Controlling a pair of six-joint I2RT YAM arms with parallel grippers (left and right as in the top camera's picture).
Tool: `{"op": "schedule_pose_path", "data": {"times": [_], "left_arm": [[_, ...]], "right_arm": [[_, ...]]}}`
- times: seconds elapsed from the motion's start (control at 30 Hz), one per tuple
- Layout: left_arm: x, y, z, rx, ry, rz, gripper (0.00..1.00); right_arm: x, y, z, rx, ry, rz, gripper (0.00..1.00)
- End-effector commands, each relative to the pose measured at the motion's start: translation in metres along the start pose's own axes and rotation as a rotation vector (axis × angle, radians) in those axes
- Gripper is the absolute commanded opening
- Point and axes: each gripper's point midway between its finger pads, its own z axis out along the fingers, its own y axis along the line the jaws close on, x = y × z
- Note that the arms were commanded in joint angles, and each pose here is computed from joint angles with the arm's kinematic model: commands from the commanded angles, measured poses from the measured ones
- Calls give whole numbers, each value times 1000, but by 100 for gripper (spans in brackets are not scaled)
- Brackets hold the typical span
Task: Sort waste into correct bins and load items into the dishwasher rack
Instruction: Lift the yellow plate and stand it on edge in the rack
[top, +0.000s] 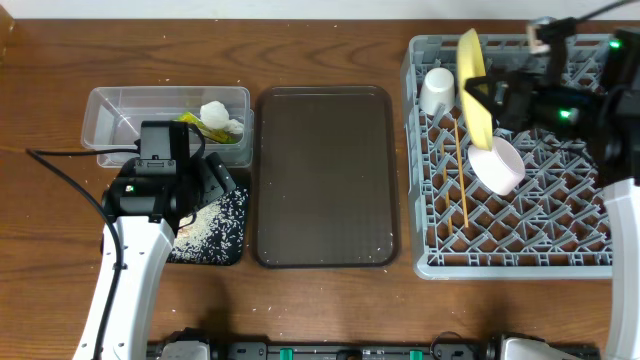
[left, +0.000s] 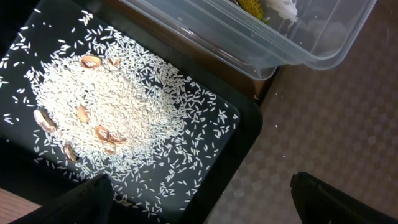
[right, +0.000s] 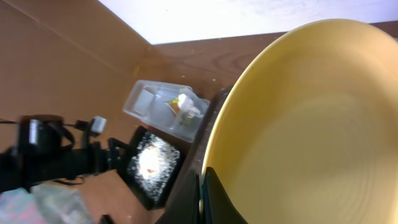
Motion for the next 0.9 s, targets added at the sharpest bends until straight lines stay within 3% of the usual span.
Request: {"op": "schedule_pose_path", "data": {"times": [0.0,0.23,0.87], "left_arm": [[-4,1,-2,-6,-9,-3,94],[-4,1,-2,-7,-9,-3,94],[-4,1,-2,-6,-9,-3,94]], "right_arm": [[7,0,-2,-155,19,43,1],[19,-33,15,-219,32,95,1],[53,-125,40,-126,45,249,1]]}}
